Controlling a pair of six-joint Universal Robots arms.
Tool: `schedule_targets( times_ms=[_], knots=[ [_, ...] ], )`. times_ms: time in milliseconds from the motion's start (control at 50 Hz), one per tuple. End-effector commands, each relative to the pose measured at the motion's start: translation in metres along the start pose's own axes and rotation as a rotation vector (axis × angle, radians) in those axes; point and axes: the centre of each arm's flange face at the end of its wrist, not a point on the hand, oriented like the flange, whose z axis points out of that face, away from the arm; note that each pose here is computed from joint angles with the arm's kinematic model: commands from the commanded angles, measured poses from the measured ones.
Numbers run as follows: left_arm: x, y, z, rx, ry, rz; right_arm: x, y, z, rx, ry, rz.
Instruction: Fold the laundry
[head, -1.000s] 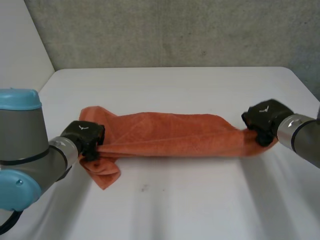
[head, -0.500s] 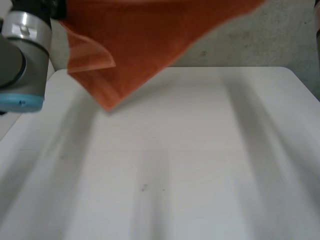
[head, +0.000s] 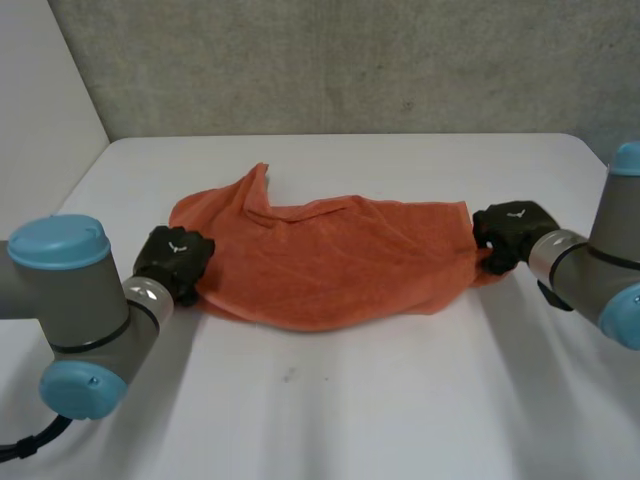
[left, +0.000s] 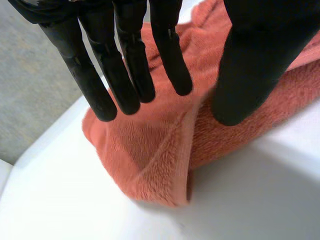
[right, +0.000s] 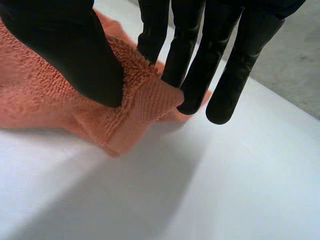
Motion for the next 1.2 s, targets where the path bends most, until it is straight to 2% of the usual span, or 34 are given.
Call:
schedule_targets(
  times_ms=[20, 280, 740, 960, 1200],
  knots=[
    [0.003, 0.008, 0.001, -0.020, 0.005, -0.002, 0.025, -0.020, -0.011, 0.062, 0.068, 0.014],
    [0.004, 0.011, 0.002, -0.028, 0.007, -0.003, 0.067, -0.012, -0.006, 0.064, 0.175, 0.039],
    [0.006, 0.012, 0.009, 0.018, -0.012, -0.029, 0.060, -0.004, -0.004, 0.042, 0.154, 0.042],
    [0.014, 0.016, -0.001, -0.049, 0.082, -0.074, 0.059, -0.003, -0.004, 0.039, 0.153, 0.033],
    [0.013, 0.012, 0.009, -0.028, 0.084, -0.081, 0.058, -0.001, -0.003, 0.033, 0.150, 0.032]
  ],
)
